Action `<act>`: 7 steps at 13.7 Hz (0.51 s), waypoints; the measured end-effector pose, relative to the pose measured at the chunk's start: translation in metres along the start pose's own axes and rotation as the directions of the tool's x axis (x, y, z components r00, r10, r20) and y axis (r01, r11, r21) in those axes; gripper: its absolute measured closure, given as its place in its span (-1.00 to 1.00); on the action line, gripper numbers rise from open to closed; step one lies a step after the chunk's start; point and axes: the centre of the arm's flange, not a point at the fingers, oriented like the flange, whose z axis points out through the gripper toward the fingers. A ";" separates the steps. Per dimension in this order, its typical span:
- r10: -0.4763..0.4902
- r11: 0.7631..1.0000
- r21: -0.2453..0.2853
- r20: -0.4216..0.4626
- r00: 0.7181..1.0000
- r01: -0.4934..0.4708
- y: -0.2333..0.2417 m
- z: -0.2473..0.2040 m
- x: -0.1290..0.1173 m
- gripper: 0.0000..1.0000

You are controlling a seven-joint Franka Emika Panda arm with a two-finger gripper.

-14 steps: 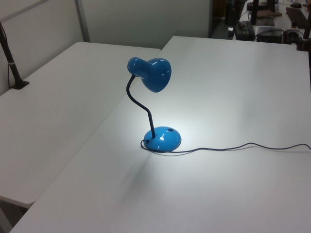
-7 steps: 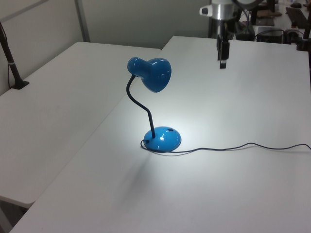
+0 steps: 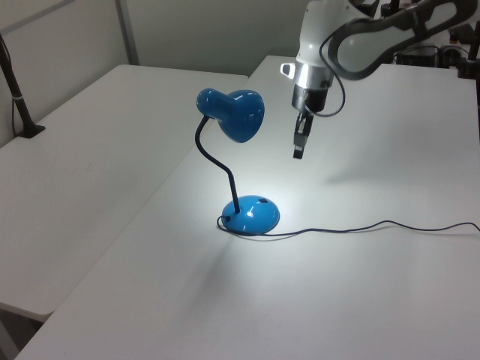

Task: Turn off the lamp
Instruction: 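Move the gripper toward the switch on the blue lamp base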

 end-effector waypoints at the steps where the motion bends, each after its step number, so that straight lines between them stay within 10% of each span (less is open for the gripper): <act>1: 0.030 1.000 0.007 -0.025 0.999 -0.030 -0.008 0.011 0.004 0.98; 7: 0.119 0.992 0.056 -0.118 0.986 -0.113 -0.038 0.068 0.015 0.98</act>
